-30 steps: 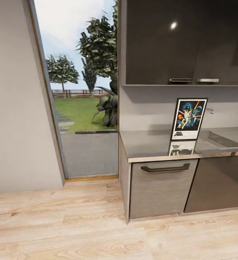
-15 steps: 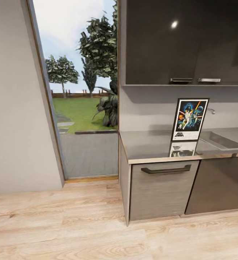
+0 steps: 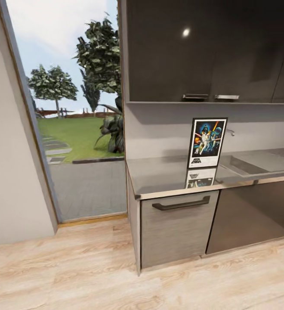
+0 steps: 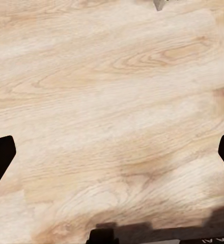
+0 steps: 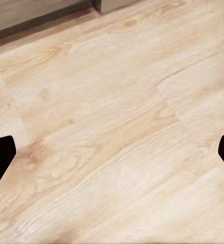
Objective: Pick up the poster from the kitchen countertop and hang it on one of the wall nails in the kitchen.
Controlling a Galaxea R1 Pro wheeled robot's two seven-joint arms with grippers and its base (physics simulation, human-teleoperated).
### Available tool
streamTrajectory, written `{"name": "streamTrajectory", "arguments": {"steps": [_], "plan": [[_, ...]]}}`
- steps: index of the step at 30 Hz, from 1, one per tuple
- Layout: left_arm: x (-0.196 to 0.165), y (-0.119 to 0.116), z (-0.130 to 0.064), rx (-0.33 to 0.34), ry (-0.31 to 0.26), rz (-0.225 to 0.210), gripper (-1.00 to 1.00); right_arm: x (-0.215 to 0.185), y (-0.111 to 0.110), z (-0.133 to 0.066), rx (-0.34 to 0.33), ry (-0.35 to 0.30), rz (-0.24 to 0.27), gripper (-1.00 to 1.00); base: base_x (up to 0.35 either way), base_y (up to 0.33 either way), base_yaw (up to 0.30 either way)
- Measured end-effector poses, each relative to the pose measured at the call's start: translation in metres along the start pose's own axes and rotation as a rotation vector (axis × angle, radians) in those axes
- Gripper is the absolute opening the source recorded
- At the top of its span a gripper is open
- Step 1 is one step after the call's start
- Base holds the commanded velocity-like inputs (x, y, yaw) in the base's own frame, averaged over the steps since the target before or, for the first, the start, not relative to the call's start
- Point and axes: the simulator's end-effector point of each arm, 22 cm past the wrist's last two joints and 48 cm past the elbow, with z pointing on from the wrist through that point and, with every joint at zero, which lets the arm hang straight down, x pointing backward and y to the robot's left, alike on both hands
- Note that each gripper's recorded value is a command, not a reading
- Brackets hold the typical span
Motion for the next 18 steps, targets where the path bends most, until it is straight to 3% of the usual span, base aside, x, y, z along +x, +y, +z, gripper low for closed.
{"name": "streamTrajectory", "arguments": {"steps": [6,12,18], "plan": [[-0.001,-0.001,0.0,0.001,-0.002,-0.001,1.0,-0.001,0.0,0.0,0.0,-0.002,0.001,1.0,0.001,-0.27,-0.139],[-0.002,-0.001,0.0,0.003,-0.004,0.0,1.0,-0.002,0.0,0.0,0.0,-0.004,0.001,1.0,0.0,-0.274,-0.263],[-0.028,-0.002,0.0,0.003,-0.061,0.001,1.0,-0.003,0.0,0.0,0.001,-0.006,0.003,1.0,0.0,-0.059,-0.294]]}}
